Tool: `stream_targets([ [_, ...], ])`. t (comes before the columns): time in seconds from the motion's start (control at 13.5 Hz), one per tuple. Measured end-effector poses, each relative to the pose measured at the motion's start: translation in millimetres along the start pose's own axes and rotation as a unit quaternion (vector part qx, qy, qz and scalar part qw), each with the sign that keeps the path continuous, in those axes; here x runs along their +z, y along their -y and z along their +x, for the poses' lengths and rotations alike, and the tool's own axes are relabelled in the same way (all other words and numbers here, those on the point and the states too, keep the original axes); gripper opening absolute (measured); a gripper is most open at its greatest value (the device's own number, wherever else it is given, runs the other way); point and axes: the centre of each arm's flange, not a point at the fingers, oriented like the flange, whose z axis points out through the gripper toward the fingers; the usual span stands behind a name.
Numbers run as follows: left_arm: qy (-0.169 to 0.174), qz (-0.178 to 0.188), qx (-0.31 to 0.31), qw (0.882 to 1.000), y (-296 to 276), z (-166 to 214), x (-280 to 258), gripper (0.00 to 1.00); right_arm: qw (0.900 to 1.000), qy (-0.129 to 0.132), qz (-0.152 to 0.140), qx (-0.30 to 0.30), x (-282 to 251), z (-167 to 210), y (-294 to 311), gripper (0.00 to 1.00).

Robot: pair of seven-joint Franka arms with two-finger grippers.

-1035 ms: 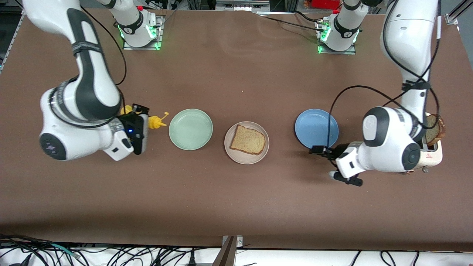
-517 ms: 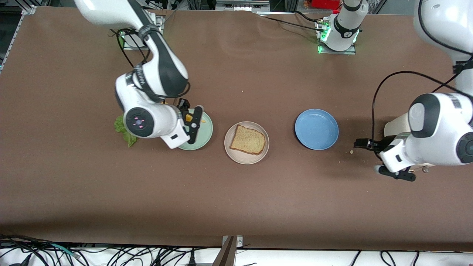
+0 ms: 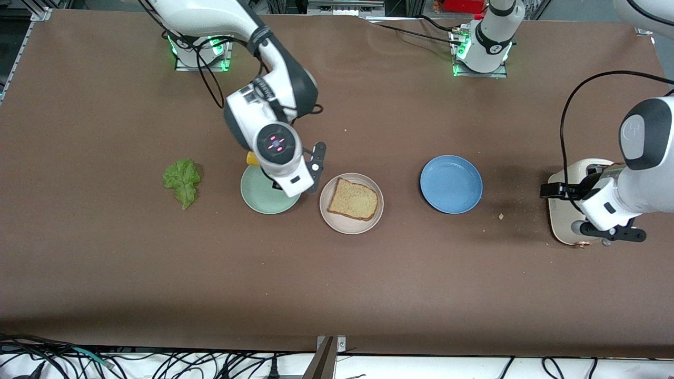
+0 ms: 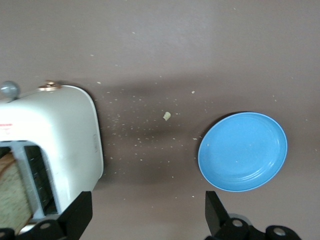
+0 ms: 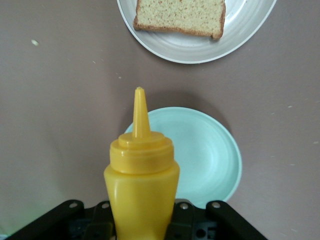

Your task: Make sandwich in beige plate with both arms

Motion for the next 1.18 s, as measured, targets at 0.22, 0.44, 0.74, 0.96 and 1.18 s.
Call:
stream_targets([
  [0.22,-0.022,0.004,-0.013,1.0,3,-14,-30,1.0,0.997,0.035,-0.066,-0.029,-7,36,36,0.11],
  [0.44,-0.048,0.002,-0.022,0.999,9,-40,-67,1.0,0.993,0.054,-0.1,-0.023,-10,44,44,0.11],
  [0.74,-0.074,-0.003,-0.031,0.997,13,-82,-107,1.0,0.99,0.067,-0.119,-0.029,-12,46,47,0.11],
  [0.96,-0.049,-0.008,-0.032,0.998,11,-103,-109,1.0,0.99,0.067,-0.121,-0.025,-14,44,45,0.11],
  [1.18,-0.042,-0.01,-0.032,0.999,10,-112,-113,1.0,0.99,0.067,-0.121,-0.003,-14,43,45,0.11],
])
